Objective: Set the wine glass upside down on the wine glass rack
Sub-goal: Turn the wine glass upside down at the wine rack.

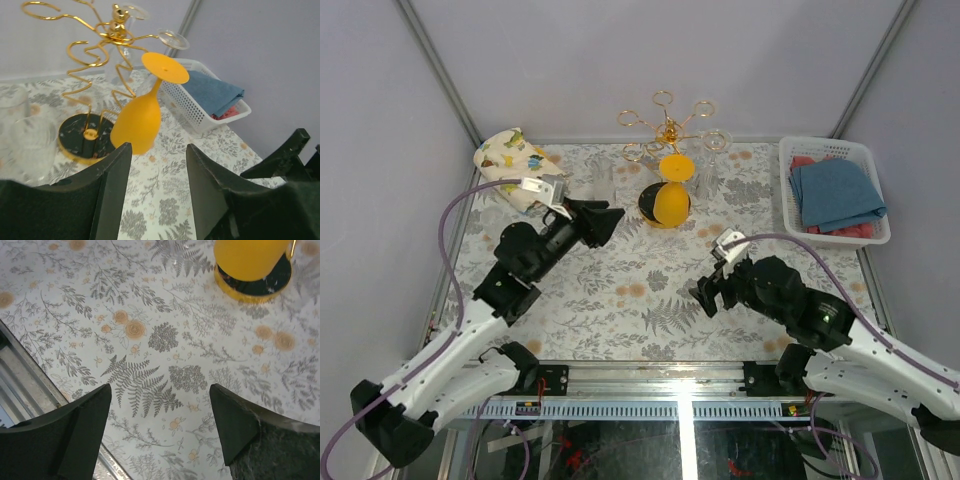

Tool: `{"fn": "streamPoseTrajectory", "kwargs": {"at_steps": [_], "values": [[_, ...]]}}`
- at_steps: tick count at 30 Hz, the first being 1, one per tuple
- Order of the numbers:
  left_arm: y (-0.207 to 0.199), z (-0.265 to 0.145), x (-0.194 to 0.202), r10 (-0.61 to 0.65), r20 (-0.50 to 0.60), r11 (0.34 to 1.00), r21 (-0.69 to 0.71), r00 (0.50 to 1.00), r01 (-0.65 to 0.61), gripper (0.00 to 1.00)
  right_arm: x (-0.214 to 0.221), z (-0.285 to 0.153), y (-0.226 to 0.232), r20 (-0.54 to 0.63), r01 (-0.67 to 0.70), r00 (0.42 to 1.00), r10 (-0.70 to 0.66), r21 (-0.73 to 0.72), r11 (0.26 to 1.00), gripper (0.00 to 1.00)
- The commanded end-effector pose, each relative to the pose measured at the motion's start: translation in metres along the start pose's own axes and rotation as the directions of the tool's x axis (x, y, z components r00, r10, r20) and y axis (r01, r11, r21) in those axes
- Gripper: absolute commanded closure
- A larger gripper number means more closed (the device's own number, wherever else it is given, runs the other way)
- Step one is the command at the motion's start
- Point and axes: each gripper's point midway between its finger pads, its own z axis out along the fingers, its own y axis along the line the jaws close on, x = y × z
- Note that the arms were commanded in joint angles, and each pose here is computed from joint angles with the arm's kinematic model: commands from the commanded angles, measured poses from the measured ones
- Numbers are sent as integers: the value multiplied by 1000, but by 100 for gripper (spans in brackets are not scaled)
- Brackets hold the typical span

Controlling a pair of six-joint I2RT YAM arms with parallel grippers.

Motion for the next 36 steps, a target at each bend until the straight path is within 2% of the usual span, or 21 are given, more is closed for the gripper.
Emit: {"fn": "streamPoseTrajectory", "kwargs": {"at_steps": [1,5,6,8,9,10,11,12,13,17,23,26,30,36], "values": [[26,-37,25,-29,-205,982,-190,978,-10,52,4,-1,-8,-95,-188,975,201,124,974,13],[33,-63,40,-50,-342,966,-255,938,-42,42,11,4,-3,-134,-313,932,337,171,934,12],[33,-69,44,-60,-366,963,-265,929,-41,36,12,4,-2,-139,-346,917,373,184,920,11],[34,-81,52,-87,-395,958,-284,914,-31,33,13,5,1,-139,-418,883,449,202,886,10],[35,-86,56,-98,-402,956,-292,910,-26,28,12,4,2,-131,-456,863,488,213,864,9],[37,-89,60,-112,-401,953,-304,909,-17,15,11,3,3,-124,-484,848,515,214,848,7],[37,-94,62,-133,-396,948,-319,908,0,12,9,2,6,-117,-505,838,533,203,839,3],[38,-98,64,-141,-399,946,-324,906,5,2,8,1,7,-110,-524,828,549,196,829,0],[38,-101,64,-145,-398,945,-328,906,7,0,8,0,8,-100,-546,816,570,190,816,1],[44,-106,57,-158,-375,923,-384,914,2,0,12,-5,9,-60,-627,762,645,186,757,1],[63,-100,55,-147,-407,880,-471,901,-69,0,-3,-10,8,16,-536,844,537,80,840,1],[77,-95,59,-134,-427,848,-516,894,-120,0,0,-14,-15,52,-510,858,511,204,835,1],[92,-92,62,-122,-440,808,-565,890,-169,0,12,-18,-36,43,-476,869,492,343,810,1],[111,-98,81,-136,-490,757,-612,861,-229,0,23,-7,-37,6,-447,877,480,374,813,1]]}}
